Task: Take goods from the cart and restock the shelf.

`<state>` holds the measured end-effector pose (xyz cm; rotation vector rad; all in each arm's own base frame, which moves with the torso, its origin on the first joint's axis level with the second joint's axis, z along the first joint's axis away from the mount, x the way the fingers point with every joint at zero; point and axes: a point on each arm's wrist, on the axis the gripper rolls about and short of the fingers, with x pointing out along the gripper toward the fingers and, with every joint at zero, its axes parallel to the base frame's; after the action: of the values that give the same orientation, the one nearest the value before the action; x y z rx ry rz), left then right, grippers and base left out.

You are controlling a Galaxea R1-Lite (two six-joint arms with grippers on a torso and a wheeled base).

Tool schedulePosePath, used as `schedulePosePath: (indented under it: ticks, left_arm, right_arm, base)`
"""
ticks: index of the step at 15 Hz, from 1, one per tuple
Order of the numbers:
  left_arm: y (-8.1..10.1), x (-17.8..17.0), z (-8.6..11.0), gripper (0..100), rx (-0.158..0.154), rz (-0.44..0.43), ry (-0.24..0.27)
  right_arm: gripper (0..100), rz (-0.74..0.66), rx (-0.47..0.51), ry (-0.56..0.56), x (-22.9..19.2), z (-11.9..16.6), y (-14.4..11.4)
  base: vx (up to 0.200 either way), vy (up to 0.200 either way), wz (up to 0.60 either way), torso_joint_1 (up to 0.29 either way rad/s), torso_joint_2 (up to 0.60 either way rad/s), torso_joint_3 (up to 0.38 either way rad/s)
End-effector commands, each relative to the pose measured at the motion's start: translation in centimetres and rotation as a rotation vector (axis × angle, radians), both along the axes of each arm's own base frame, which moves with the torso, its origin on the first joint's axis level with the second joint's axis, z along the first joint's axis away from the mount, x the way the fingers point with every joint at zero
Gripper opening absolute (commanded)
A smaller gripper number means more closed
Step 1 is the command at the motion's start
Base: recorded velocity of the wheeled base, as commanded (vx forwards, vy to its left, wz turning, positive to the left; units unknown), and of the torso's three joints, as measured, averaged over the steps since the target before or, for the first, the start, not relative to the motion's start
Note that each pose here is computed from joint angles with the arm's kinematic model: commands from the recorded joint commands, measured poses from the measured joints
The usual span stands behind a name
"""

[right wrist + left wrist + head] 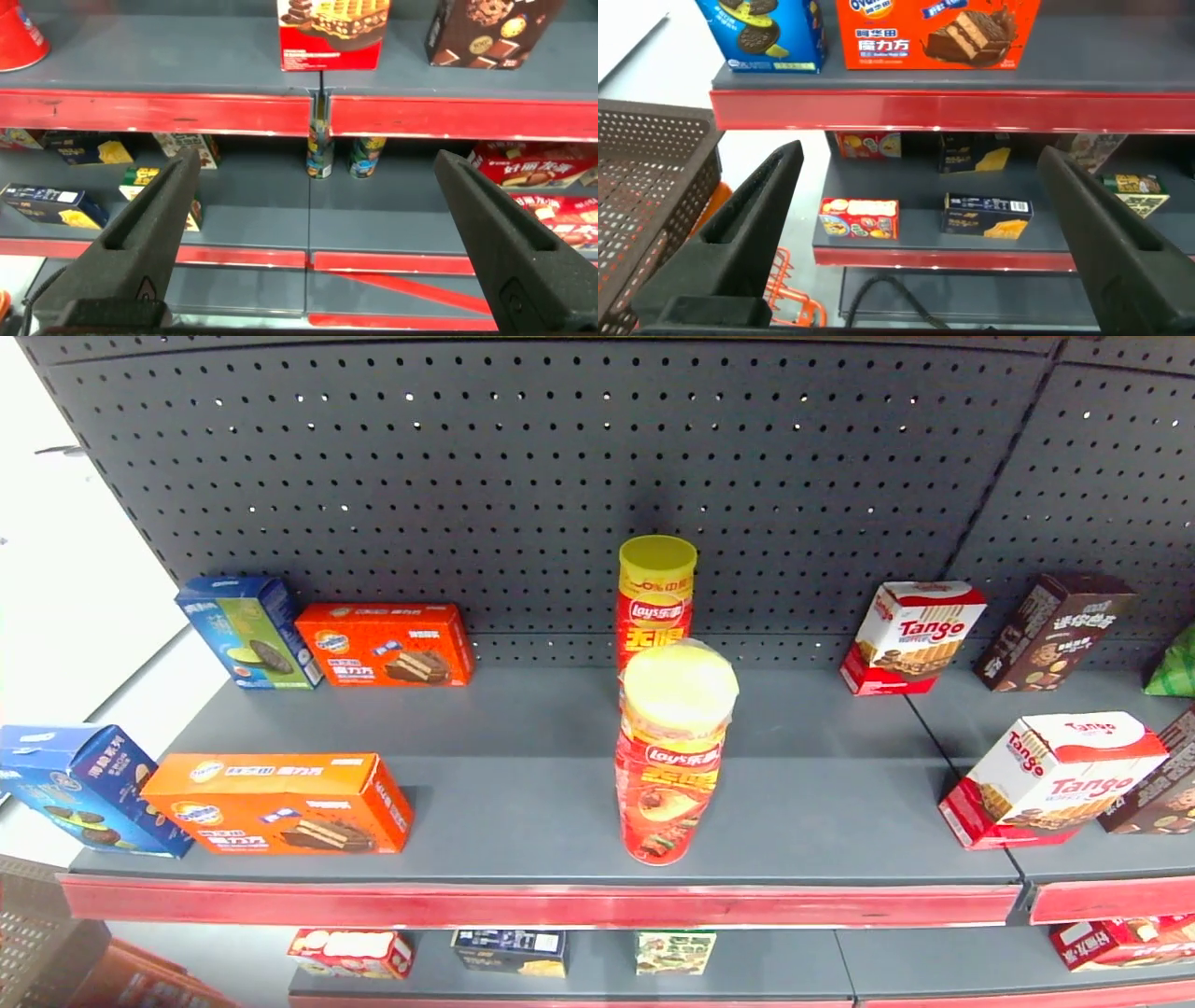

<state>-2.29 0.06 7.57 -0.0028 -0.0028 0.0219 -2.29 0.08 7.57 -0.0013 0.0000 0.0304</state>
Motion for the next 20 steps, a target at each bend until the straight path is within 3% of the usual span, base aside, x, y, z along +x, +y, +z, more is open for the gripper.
schedulePosePath:
  ticks: [1,20]
  left_arm:
    - [0.00,0.01,0.01,100,0.000,0.000,0.000]
    - [0.00,0.01,0.03,100,-0.002,0.001,-0.002]
  right_arm:
    - [100,0.002,0.000,0.000,0.00,0.00,0.00]
    - [100,0.003,-0.002,0.001,0.00,-0.01,0.00]
  base:
    - [0.000,0.000,0.00,0.000,0.00,0.000]
    - [0.000,0.000,0.00,0.000,0.00,0.000]
